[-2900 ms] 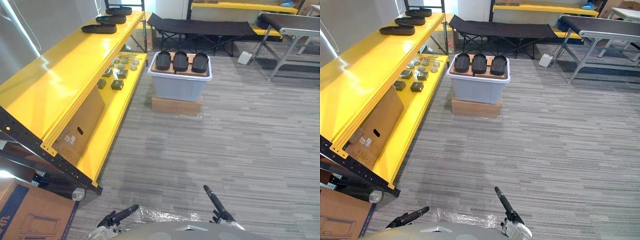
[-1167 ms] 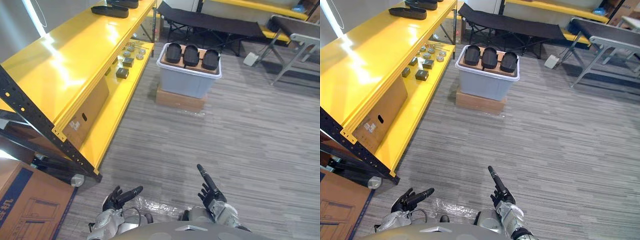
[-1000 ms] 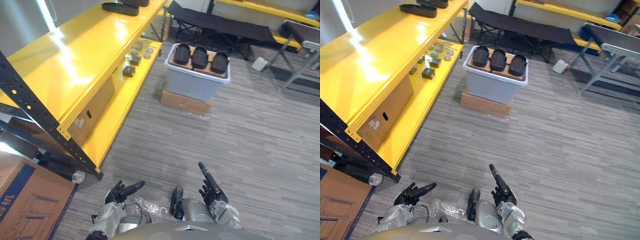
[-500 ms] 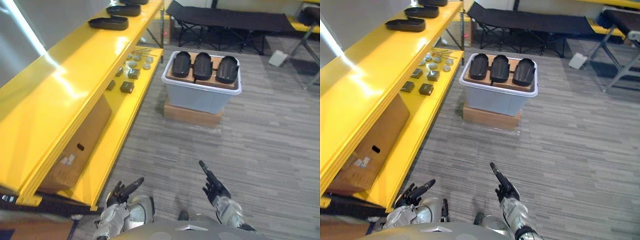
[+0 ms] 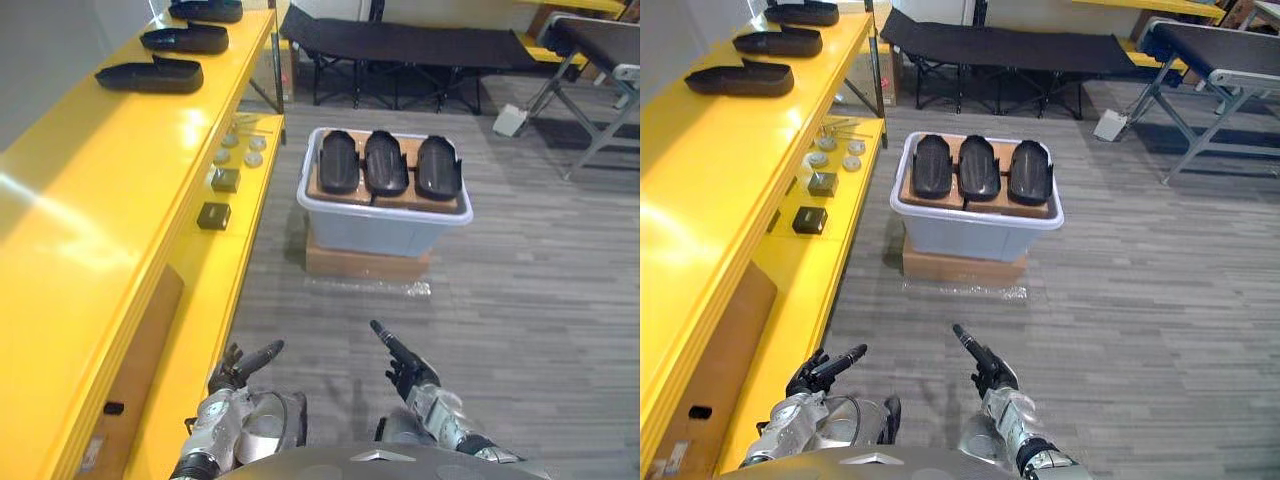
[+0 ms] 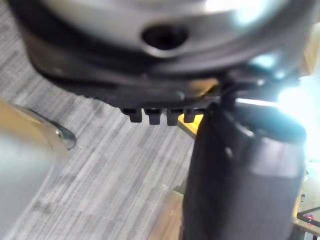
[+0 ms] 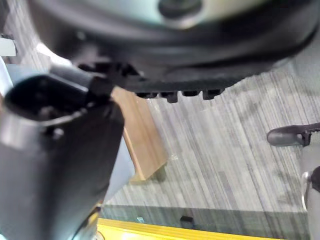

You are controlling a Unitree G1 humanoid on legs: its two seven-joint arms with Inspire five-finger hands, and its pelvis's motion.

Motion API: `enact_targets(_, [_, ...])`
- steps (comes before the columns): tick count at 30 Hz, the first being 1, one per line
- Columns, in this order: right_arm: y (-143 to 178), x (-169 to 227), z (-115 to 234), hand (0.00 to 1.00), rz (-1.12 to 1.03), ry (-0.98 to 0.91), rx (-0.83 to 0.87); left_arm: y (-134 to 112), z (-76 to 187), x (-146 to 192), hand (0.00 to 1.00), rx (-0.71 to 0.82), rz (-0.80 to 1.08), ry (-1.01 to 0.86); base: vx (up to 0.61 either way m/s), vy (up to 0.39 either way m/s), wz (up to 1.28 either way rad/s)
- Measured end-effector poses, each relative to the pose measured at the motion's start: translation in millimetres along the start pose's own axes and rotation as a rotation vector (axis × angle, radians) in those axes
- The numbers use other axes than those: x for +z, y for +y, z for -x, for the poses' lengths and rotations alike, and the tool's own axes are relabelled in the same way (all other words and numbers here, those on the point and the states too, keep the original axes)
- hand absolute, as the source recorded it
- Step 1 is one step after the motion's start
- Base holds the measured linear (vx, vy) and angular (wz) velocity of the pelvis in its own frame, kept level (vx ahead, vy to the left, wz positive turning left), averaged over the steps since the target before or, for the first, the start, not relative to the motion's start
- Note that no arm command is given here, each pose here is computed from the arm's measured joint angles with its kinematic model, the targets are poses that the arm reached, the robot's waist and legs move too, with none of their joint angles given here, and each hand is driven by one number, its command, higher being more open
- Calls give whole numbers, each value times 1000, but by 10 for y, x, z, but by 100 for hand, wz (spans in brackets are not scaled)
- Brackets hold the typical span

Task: Walk over and take three plastic housings, then place them on the shelf

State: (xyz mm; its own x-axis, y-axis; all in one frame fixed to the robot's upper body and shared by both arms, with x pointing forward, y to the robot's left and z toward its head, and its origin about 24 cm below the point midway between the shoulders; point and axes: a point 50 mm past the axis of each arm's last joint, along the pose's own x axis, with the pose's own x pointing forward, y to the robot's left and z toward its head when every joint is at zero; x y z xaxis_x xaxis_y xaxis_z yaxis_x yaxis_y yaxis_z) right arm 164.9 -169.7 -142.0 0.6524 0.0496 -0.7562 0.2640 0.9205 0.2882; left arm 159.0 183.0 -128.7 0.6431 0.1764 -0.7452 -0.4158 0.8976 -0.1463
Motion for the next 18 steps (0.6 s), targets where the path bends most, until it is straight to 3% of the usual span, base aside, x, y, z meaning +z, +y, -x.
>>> enact_targets(8, [-26,16,12,100,43,-17,-6,44,-7,1,100,24,26,5,409,-256,36])
enact_targets(13, [-117,194,-13,100,64,-40,-36,-73,19,-215,100,11,96,84,396,-333,7])
enact_targets(18, [-227,91,34,100,47,-6,-98,-113,-2,-150,100,-7,119,33,355,-225,25])
